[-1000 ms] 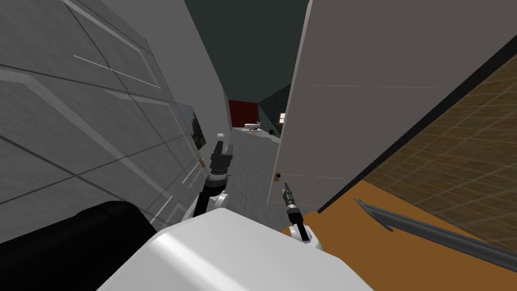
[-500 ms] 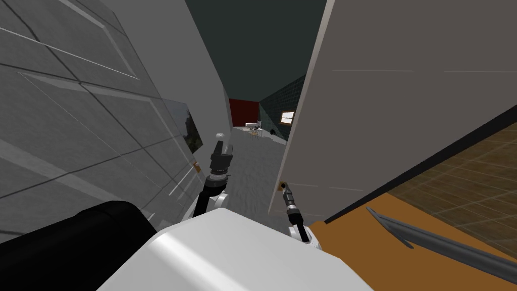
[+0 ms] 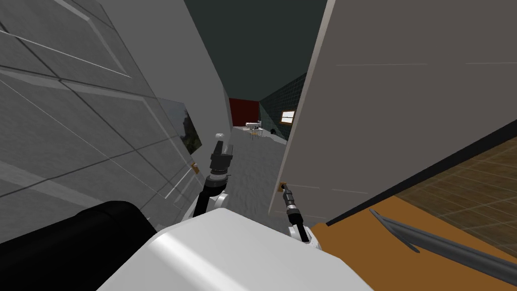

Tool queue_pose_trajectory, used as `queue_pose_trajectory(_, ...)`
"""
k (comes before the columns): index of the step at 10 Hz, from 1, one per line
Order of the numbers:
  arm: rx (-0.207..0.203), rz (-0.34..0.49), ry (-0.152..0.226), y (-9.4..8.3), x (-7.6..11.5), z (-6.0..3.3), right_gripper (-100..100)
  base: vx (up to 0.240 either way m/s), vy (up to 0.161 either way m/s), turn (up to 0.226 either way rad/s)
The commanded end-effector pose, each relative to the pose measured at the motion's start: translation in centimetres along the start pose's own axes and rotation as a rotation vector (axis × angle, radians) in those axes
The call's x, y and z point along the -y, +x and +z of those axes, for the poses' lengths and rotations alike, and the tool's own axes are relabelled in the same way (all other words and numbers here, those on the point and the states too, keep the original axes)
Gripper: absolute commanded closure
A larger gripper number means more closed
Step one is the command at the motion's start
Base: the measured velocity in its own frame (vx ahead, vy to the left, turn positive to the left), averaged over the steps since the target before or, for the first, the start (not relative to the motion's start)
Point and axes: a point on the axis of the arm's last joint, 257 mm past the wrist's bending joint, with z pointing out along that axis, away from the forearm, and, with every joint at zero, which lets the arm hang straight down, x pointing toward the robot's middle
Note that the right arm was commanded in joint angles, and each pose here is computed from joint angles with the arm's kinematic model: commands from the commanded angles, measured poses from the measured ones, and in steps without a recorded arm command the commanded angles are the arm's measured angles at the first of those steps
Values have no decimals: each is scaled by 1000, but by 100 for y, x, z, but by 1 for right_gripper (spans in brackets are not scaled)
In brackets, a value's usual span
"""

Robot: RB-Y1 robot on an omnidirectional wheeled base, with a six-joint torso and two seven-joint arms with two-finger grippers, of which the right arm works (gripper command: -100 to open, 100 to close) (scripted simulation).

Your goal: Push the door open

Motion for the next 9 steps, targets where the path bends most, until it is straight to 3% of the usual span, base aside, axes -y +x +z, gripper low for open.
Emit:
queue_pose_trajectory(1,0,1,0,1,2,-5,100,-10,-1,-3)
queue_pose_trajectory(3,0,1,0,1,2,-5,100,-3,0,-1)
queue_pose_trajectory(4,22,-5,7,-115,23,-27,100,98,53,-34)
queue_pose_trajectory(9,68,-13,9,-340,23,-52,100,143,58,-28)
